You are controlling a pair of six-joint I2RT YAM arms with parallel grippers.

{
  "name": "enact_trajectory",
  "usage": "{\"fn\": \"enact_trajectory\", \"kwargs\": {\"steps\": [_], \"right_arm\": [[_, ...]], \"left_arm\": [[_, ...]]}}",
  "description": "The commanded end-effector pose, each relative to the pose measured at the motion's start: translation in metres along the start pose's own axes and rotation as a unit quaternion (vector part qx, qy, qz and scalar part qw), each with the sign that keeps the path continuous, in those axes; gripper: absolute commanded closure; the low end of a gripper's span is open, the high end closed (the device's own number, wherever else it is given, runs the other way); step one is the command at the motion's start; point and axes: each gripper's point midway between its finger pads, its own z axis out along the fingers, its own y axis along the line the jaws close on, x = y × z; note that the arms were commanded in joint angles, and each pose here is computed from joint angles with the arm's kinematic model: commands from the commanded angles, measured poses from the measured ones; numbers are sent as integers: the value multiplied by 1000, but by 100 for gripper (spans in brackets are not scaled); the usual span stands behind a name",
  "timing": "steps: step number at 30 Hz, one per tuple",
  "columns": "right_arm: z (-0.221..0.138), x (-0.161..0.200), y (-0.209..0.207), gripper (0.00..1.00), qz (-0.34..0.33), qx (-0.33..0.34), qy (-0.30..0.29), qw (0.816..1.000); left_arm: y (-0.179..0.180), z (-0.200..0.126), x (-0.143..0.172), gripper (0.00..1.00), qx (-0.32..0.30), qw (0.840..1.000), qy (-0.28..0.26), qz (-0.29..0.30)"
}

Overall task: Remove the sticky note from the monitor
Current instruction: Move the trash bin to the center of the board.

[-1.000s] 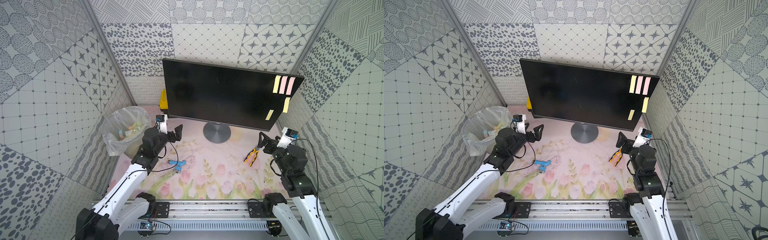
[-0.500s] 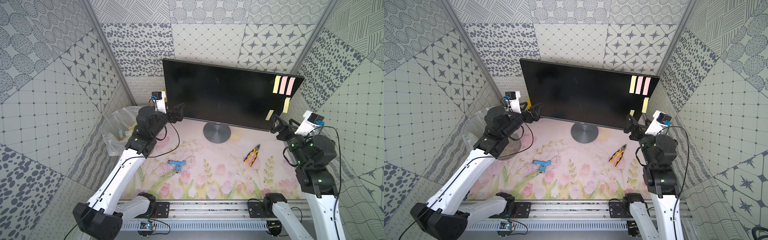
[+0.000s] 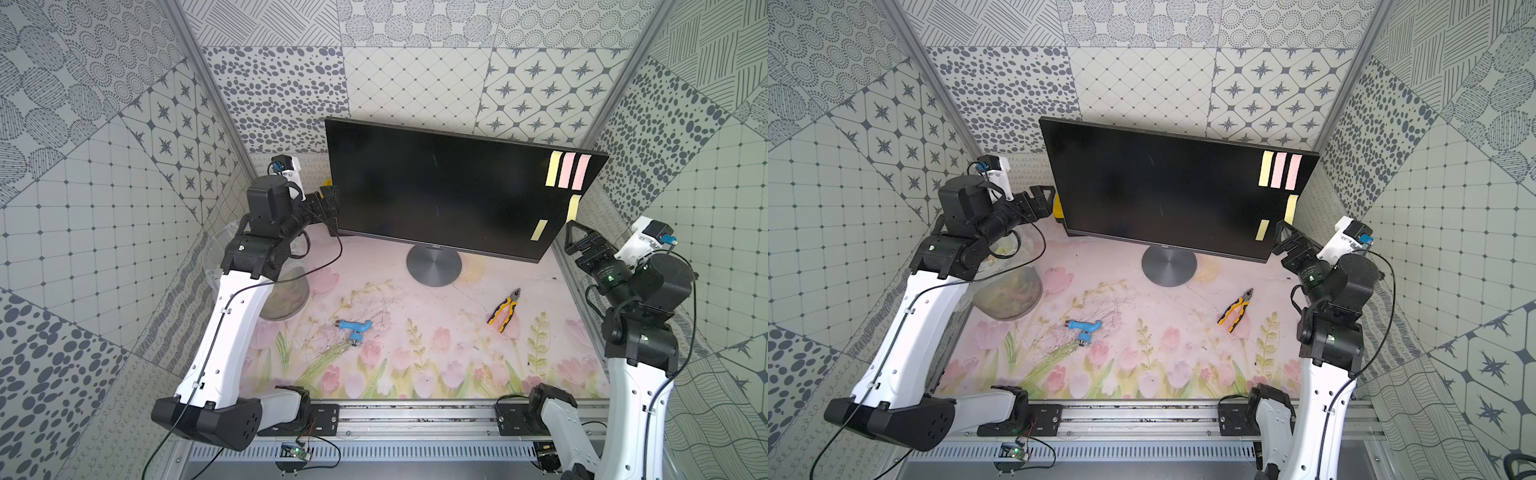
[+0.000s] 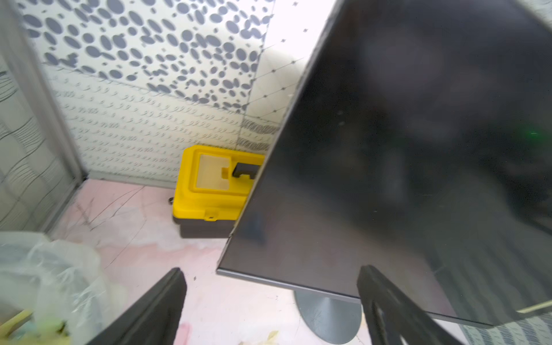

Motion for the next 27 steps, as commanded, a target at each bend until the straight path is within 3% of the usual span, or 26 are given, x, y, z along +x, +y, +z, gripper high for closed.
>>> {"fn": "enact_trajectory", "kwargs": {"steps": [1, 5, 8, 14, 16, 21, 27], "right_arm": [[-6, -1, -10, 3, 39, 27, -13, 999], [-8, -3, -19, 3, 51, 55, -24, 997], [-11, -7, -23, 3, 43, 67, -35, 996], [-11, -9, -24, 3, 35, 72, -40, 996], [-12, -9, -24, 3, 36, 73, -41, 996], [-13, -7, -26, 3, 44, 73, -41, 995], [-14, -5, -27, 3, 47, 74, -41, 995]], "left_arm": [[83, -20, 70, 8, -186, 969, 162, 15], [133, -31, 92, 8, -262, 941, 213, 13], [152, -31, 105, 7, -280, 929, 242, 12], [139, -10, 120, 12, -224, 936, 270, 6], [138, -4, 124, 17, -215, 935, 283, 6], [151, 1, 138, 41, -238, 918, 317, 24], [142, 8, 148, 53, -211, 918, 334, 28]]}}
